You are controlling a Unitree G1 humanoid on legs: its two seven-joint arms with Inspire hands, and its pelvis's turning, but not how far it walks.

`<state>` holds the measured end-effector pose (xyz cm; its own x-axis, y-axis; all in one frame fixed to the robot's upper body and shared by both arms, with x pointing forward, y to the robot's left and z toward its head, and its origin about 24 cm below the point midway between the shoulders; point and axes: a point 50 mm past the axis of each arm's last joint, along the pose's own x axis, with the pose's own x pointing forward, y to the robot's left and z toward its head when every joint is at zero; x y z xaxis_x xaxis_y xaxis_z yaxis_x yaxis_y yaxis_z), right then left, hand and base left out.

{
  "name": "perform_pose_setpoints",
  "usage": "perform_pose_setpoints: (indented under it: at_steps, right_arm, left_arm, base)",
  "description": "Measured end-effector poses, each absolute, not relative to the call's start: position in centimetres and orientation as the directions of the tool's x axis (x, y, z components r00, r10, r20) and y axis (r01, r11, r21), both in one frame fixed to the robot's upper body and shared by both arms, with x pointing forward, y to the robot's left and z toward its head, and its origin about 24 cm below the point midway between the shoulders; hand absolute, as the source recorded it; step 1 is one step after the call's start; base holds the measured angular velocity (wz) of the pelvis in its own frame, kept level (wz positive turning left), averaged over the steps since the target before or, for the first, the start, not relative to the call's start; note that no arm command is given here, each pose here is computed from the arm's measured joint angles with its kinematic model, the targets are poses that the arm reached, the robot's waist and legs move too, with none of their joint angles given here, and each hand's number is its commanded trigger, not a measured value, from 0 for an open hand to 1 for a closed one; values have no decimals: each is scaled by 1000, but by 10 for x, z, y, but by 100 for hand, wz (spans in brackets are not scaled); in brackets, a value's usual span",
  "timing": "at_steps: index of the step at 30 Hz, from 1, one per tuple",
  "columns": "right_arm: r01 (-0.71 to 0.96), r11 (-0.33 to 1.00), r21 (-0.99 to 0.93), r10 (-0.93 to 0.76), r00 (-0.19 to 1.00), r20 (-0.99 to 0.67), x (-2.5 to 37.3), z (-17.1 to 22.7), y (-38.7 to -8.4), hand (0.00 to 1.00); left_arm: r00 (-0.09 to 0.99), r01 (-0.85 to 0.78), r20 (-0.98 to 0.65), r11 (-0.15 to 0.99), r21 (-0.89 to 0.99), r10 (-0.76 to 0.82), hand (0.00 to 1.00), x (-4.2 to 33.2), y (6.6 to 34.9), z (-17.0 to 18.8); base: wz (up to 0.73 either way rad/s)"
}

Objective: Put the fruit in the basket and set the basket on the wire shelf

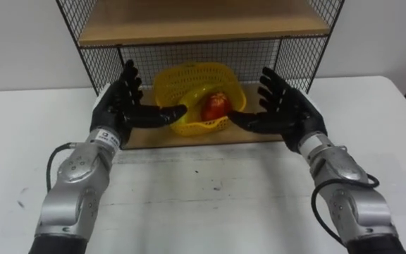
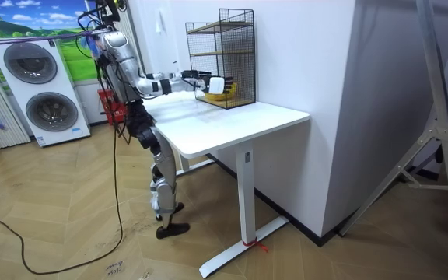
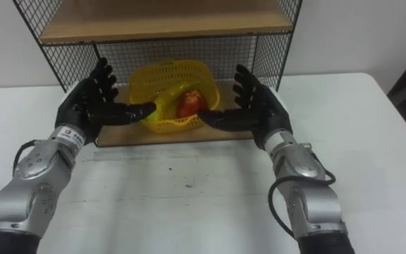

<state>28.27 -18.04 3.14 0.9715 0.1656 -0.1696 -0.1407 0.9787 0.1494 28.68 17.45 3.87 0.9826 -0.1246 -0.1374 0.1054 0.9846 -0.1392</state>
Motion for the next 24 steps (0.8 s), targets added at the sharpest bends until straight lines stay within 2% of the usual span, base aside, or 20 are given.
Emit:
perform_pose_setpoints:
  at_steps: [5, 19, 24]
  right_arm:
    - [-93, 985, 144, 117, 980, -164, 269, 28, -195, 0]
    - [-116, 990, 75, 124, 985, -116, 262, 37, -202, 0]
    - [-112, 991, 80, 120, 987, -104, 257, 39, -207, 0]
  left_arm:
    - [983, 128, -116, 987, -94, -139, 0, 275, 179, 42]
    - [980, 196, -7, 978, -66, -197, 0, 263, 189, 62]
    - [984, 175, 29, 983, -60, -174, 0, 252, 199, 65]
  base:
    - [0]
    - [0]
    - [0]
